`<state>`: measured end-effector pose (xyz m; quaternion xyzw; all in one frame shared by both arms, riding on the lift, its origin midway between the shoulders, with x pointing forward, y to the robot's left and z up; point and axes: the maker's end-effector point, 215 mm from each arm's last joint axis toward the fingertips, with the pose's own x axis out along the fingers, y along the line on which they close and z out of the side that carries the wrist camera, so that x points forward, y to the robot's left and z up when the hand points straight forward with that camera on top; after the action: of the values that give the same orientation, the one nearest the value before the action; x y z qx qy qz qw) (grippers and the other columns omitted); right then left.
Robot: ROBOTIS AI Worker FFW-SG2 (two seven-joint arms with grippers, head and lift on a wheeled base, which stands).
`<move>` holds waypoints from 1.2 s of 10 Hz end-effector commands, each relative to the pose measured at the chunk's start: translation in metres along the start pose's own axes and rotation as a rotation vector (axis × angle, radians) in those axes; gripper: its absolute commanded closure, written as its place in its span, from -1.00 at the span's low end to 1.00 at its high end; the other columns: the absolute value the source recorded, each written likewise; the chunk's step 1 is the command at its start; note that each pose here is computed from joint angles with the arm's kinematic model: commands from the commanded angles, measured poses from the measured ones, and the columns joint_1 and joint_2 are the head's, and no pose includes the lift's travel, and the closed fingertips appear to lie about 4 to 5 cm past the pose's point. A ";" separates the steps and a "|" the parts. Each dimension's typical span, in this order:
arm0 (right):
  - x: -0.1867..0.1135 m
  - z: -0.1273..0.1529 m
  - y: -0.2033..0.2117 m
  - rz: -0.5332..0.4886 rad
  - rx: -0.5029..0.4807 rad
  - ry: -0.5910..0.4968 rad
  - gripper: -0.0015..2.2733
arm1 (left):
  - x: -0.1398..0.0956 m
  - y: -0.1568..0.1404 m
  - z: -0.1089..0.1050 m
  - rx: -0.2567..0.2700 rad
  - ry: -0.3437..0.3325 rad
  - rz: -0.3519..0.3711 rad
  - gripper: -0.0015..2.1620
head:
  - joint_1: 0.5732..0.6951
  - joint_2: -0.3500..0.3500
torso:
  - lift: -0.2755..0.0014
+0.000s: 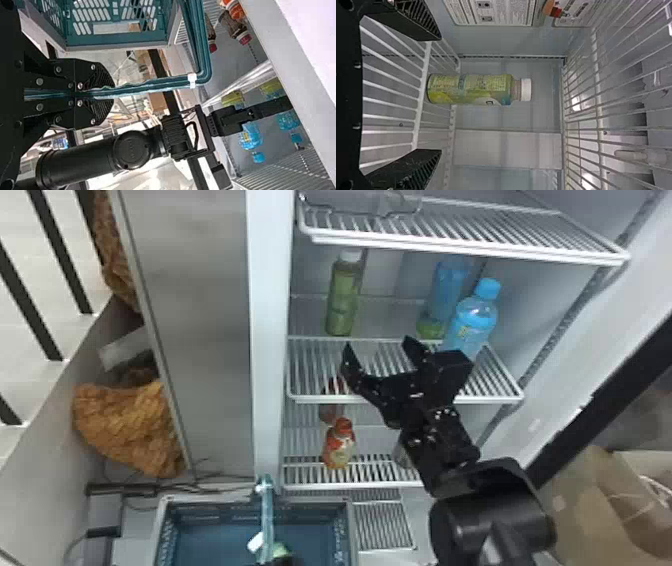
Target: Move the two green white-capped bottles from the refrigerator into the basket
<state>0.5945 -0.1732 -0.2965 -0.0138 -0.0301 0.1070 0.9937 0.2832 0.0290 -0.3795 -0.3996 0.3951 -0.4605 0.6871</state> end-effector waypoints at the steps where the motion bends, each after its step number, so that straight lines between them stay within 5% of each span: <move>1: 0.013 0.002 0.002 0.007 -0.006 -0.002 -0.99 | 0.001 0.000 -0.001 0.000 0.002 -0.001 0.11 | 1.00 -0.53 | 0.96; 12: 0.080 0.020 -0.009 -0.025 -0.044 -0.037 -0.99 | 0.006 -0.002 0.000 0.006 0.012 -0.008 0.11 | 1.00 -0.46 | 0.96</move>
<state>0.6691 -0.1646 -0.2746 -0.0324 -0.0495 0.0940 0.9938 0.2842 0.0239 -0.3781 -0.3967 0.3956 -0.4666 0.6844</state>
